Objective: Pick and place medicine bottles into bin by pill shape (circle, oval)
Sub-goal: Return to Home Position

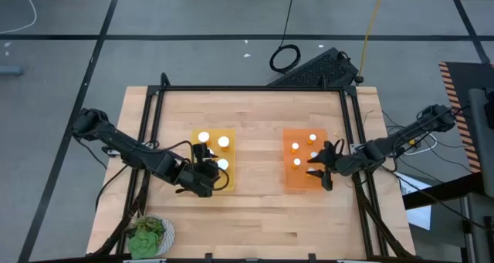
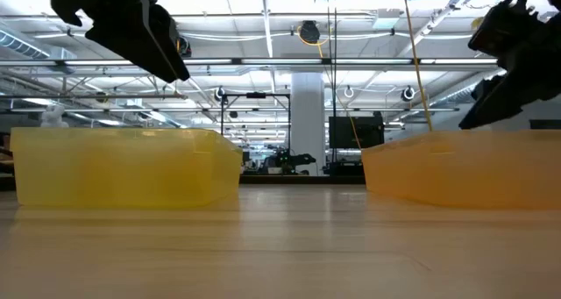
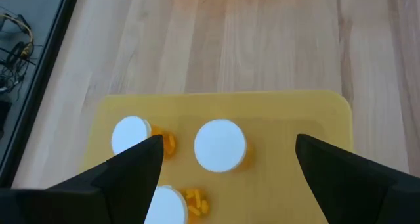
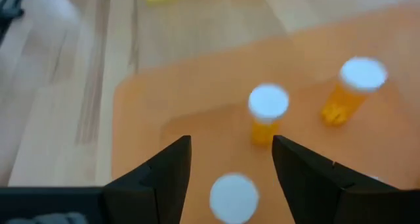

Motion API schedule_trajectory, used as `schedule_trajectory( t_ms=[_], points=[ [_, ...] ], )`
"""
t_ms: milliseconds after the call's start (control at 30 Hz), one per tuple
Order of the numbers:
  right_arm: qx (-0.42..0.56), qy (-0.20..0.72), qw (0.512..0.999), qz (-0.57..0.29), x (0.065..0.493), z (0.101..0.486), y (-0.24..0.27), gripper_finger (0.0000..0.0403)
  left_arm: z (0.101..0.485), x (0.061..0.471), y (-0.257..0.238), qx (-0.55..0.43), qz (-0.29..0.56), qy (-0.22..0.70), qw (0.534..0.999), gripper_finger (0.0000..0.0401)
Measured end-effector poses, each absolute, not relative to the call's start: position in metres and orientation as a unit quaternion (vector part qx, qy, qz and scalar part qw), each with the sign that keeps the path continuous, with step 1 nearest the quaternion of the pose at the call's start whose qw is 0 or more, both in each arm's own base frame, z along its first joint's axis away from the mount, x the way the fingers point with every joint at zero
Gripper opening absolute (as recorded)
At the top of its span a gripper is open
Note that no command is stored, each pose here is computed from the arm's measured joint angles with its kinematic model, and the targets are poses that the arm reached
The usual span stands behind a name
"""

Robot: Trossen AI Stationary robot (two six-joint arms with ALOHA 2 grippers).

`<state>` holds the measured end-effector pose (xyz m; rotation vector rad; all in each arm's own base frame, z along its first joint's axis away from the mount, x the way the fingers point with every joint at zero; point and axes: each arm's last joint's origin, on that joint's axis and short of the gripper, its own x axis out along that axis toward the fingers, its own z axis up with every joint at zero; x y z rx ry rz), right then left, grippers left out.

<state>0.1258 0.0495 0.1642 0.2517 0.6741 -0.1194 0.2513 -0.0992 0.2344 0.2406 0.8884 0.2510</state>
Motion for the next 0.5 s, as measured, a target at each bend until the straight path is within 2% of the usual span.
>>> schedule_trajectory(
  t_ms=[267,500],
  points=[
    [0.056,0.231,0.971,-0.033,0.125,0.186,0.046,0.0199,0.237,0.262,-0.082,0.119,0.139,0.413,0.892,0.0351],
    [-0.037,0.134,0.989,-0.042,0.129,0.207,0.036,0.0151,0.251,0.264,-0.054,0.109,0.173,0.393,0.897,0.0351]
  ],
)
